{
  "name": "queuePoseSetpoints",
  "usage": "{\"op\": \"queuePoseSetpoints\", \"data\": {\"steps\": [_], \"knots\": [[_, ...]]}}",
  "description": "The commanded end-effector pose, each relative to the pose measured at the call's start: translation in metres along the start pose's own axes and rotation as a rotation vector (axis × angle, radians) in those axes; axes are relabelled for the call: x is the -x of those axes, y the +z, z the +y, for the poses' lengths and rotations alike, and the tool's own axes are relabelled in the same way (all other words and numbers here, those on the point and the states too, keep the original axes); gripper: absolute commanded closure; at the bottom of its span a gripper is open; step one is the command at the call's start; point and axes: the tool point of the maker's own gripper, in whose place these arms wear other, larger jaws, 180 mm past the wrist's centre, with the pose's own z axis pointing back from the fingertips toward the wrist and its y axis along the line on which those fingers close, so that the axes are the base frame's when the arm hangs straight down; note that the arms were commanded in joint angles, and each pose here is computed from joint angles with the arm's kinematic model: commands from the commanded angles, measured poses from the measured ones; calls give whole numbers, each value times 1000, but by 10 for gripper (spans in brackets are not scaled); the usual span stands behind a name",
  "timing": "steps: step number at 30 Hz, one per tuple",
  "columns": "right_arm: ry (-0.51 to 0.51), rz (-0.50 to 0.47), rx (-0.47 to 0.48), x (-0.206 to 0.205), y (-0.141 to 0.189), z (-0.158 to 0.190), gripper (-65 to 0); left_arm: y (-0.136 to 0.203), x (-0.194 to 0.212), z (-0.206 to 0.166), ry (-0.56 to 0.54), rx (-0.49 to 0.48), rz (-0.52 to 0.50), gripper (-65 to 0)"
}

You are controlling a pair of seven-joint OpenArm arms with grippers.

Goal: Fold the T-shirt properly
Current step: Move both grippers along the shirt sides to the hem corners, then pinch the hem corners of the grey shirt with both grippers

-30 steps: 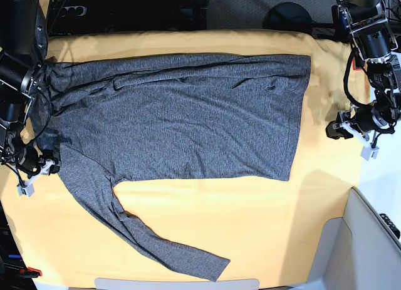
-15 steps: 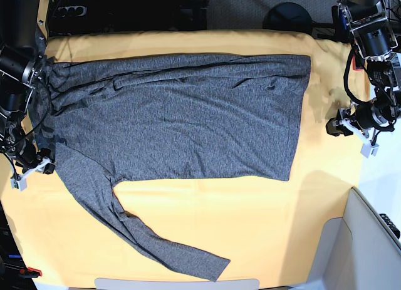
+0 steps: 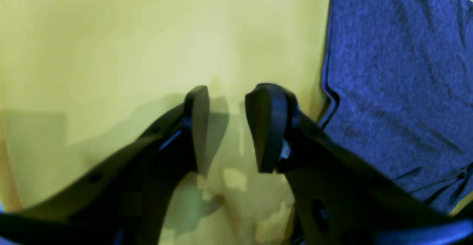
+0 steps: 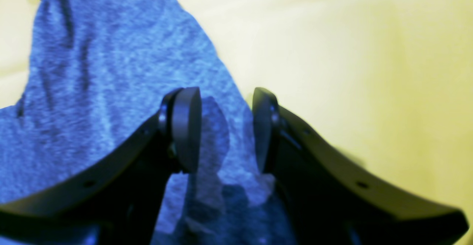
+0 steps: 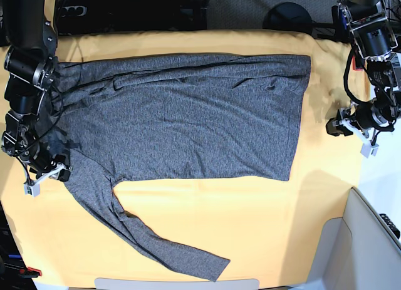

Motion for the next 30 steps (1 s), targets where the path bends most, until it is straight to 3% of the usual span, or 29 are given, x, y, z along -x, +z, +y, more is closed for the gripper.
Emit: {"op": "queuePoseSetpoints", "data": {"steps": [1,11,17,23,30], "knots": [[16,2,-7,-8,2,2,-222,11,-24,0,-25,-3,-61,-214],[10,26,-23,9,-4,10,-211,11,-26,0,-19,-1,-71,-214],[10,27,-22,10,-4,10,-54,12,-37,-4,-23,7,-91,-214],[13,27,-22,10,-4,10,-51,-8,-55,-14,5,48,-67,-216],[14,37,-21,17,-4,10,-52,-49,-77,-26,26,62,-51,-285]]}}
